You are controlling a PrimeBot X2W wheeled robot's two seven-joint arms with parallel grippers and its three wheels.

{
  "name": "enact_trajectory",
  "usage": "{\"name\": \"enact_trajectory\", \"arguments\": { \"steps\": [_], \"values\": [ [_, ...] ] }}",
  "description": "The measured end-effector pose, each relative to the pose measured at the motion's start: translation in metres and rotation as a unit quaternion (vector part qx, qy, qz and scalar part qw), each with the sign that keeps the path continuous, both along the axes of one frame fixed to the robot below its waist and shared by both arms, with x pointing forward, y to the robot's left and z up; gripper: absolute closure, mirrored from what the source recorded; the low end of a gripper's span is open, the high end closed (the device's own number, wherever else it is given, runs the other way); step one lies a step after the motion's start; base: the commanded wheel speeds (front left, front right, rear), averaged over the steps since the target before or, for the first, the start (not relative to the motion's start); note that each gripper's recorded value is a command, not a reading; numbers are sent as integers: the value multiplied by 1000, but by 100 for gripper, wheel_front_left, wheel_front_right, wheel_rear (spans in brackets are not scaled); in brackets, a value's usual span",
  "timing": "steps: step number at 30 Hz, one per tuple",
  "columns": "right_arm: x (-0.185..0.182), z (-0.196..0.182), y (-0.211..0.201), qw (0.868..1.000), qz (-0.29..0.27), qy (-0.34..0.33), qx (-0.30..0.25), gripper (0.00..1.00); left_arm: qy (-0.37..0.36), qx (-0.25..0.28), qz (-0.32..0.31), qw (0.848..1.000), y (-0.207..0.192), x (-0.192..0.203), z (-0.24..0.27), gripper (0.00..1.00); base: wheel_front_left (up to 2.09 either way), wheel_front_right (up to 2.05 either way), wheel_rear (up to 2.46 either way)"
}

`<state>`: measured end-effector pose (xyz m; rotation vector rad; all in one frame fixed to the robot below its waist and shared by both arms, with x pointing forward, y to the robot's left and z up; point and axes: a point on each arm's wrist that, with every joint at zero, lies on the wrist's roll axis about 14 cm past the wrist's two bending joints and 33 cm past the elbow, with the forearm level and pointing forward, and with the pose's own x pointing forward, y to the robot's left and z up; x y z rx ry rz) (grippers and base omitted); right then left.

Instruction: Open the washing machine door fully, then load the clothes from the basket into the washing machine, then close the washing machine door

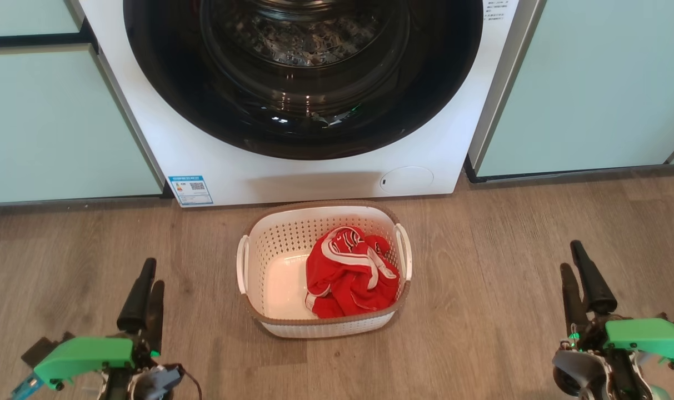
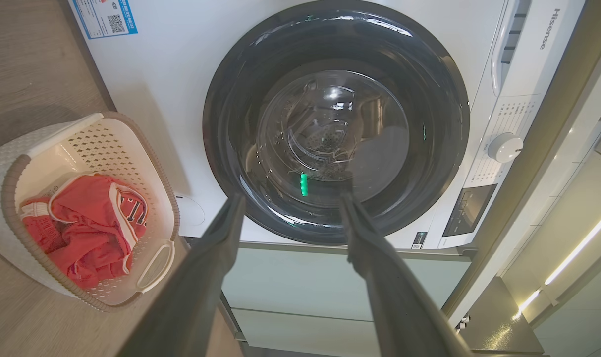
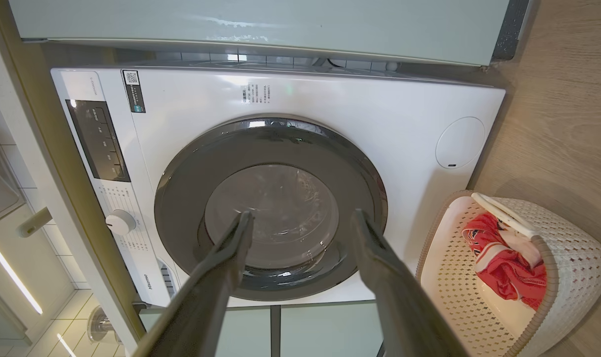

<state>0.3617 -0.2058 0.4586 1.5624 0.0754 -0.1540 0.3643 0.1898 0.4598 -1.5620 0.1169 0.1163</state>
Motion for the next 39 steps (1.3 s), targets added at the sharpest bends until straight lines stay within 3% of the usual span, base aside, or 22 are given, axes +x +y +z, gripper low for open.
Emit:
{"name": "enact_trajectory", "arguments": {
  "steps": [6,17,26,39],
  "values": [
    [4,7,-2,1000,-1,-8,-30,0,-17,31,3,999,2,7,12,0,0,0,0],
    [16,29,-7,987,11,-32,-156,0,-41,144,-2,989,8,17,34,0,0,0,0],
    [22,49,-5,961,27,-55,-269,0,-59,234,-10,970,5,22,50,0,0,0,0],
    [25,59,2,920,47,-64,-385,0,-62,378,-18,924,7,22,59,0,0,0,0]
  ]
}}
